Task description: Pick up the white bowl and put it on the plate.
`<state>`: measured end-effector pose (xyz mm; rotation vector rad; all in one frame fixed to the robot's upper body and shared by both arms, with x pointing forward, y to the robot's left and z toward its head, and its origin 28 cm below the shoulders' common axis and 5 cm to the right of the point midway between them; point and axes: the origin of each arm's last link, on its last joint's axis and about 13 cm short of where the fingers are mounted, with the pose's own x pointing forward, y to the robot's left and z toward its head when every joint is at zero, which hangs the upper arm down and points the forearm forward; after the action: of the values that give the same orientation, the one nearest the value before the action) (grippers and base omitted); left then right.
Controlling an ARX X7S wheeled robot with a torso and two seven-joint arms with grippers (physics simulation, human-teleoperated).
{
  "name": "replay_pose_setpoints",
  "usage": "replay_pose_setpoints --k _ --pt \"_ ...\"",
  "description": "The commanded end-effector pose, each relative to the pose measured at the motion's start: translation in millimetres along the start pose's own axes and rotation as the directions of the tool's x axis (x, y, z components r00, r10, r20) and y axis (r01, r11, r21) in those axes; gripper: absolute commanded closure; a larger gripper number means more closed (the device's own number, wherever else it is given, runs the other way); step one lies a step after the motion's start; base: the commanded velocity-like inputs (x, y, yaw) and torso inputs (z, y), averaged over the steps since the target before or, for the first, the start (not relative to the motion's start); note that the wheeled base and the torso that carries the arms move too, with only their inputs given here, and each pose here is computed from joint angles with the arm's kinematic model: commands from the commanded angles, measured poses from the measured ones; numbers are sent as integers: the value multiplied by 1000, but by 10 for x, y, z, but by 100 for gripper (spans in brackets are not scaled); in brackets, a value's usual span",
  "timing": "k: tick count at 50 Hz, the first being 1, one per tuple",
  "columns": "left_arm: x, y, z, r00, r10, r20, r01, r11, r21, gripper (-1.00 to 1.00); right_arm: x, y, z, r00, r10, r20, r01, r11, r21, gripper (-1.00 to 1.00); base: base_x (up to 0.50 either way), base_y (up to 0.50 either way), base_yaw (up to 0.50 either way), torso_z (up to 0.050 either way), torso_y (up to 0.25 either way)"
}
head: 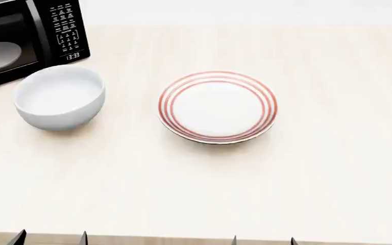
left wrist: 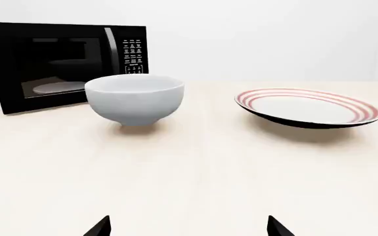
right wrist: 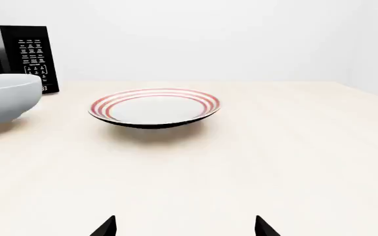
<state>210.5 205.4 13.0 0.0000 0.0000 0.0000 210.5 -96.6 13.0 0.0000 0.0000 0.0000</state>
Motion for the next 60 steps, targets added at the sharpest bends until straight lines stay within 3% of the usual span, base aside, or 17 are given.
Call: replay_pose_setpoints --k 1,15,18,24,25,27,29,34,47,60 --pt "-1 0 1 1000 0 0 0 1000 1 -100 1 10 -9 1000 3 -4 -3 1000 -9 -100 0 0 0 0 0" --pt "8 0 -20 1000 -4 -10 3 1000 -13 -100 -2 15 0 1000 13 -6 -13 1000 6 -100 0 0 0 0 0" --pt "-32 3 -5 999 -50 12 50 998 -43 -100 -22 19 34 1000 18 17 -18 1000 9 -100 0 0 0 0 0" --pt "-51 4 10 999 -36 27 35 999 14 -100 -34 5 72 999 1 36 -2 1000 17 -100 0 0 0 0 0" --pt "-68 6 34 999 -27 38 26 999 33 -100 -46 -16 118 999 -17 47 14 998 55 -100 0 0 0 0 0" --pt "-85 4 63 999 -24 45 22 999 39 -100 -61 -35 144 998 -31 52 30 999 23 -100 0 0 0 0 0" --pt "-108 6 139 998 -14 68 11 999 46 -100 -102 -43 221 998 -28 63 25 999 46 -100 0 0 0 0 0" --pt "-167 9 293 991 -10 131 2 998 64 -100 -163 23 354 992 -2 127 5 1000 -23 -100 0 0 0 0 0" --pt "-307 -14 573 976 -23 218 12 999 51 -100 -243 46 703 973 6 233 7 998 -56 -100 0 0 0 0 0" --pt "-310 0 598 972 -9 234 -3 999 48 -100 -248 34 710 967 11 256 6 998 -65 -100 139 11 0 0 0"
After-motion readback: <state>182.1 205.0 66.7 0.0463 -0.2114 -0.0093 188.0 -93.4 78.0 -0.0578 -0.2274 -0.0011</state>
